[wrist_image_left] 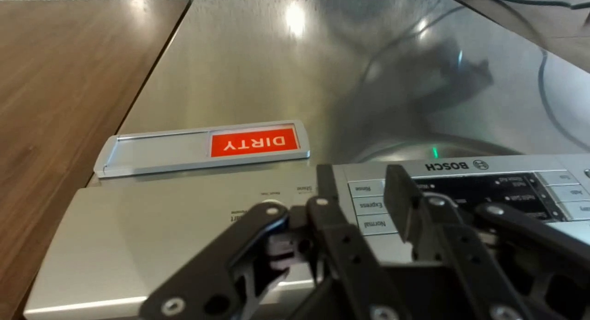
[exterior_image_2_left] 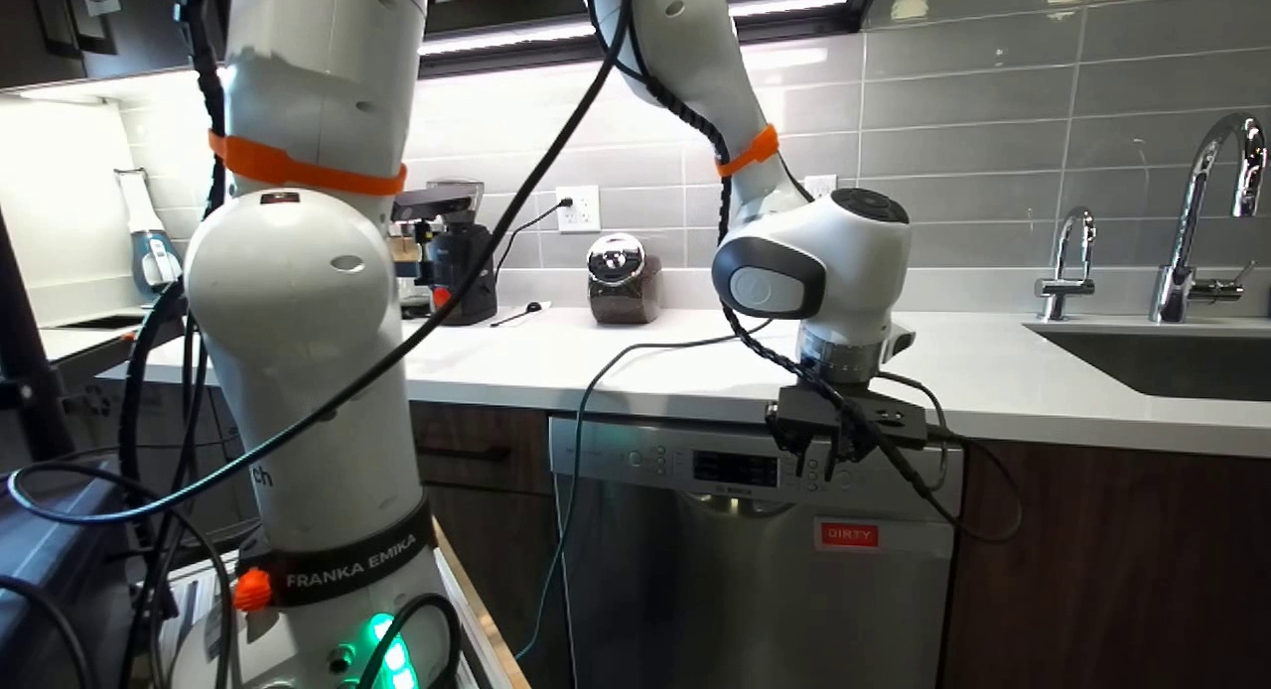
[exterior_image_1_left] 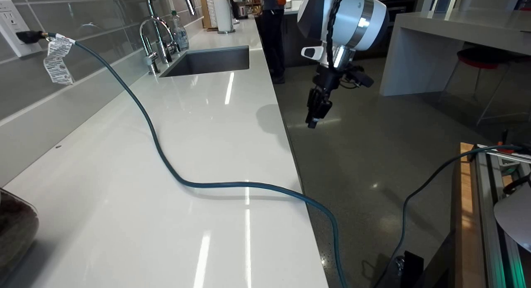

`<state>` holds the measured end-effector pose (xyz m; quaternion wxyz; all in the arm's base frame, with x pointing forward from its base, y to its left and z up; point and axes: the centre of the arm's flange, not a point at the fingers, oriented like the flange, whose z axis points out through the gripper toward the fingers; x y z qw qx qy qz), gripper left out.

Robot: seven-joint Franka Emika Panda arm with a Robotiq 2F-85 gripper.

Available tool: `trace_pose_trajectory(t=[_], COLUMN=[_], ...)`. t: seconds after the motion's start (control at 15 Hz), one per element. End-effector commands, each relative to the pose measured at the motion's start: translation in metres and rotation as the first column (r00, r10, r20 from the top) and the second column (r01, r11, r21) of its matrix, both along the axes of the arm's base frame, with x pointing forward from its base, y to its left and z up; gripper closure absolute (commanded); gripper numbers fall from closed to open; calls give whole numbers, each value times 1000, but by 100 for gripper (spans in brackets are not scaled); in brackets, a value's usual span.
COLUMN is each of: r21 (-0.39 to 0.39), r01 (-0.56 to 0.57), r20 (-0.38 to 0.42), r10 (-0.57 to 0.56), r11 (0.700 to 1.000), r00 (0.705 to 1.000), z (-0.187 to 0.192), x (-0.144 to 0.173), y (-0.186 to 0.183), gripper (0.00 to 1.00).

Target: Press a button on the dishwasher

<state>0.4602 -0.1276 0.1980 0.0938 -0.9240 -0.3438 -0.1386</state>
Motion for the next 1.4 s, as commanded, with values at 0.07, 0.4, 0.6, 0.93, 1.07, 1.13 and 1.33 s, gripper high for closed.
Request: trace_pose_trajectory(t=[0.07, 0.4, 0.6, 0.93, 1.07, 1.13, 1.33], r21=[9, 26, 36, 48, 51, 51, 55], r01=[4, 5, 11, 20, 22, 23, 20], r20=[20, 17, 19, 26, 29, 30, 37], r10=[-4, -6, -11, -22, -24, -24, -22], r11=[1000, 1000, 999, 999, 998, 998, 998], r00=[1000, 1000, 1000, 999, 999, 999, 999], z=[-20, -28, -31, -36, -37, -37, -37], x=[12, 17, 20, 23, 26, 27, 31], y=[-5, -3, -1, 3, 4, 4, 7], gripper=[100, 100, 100, 100, 100, 100, 100])
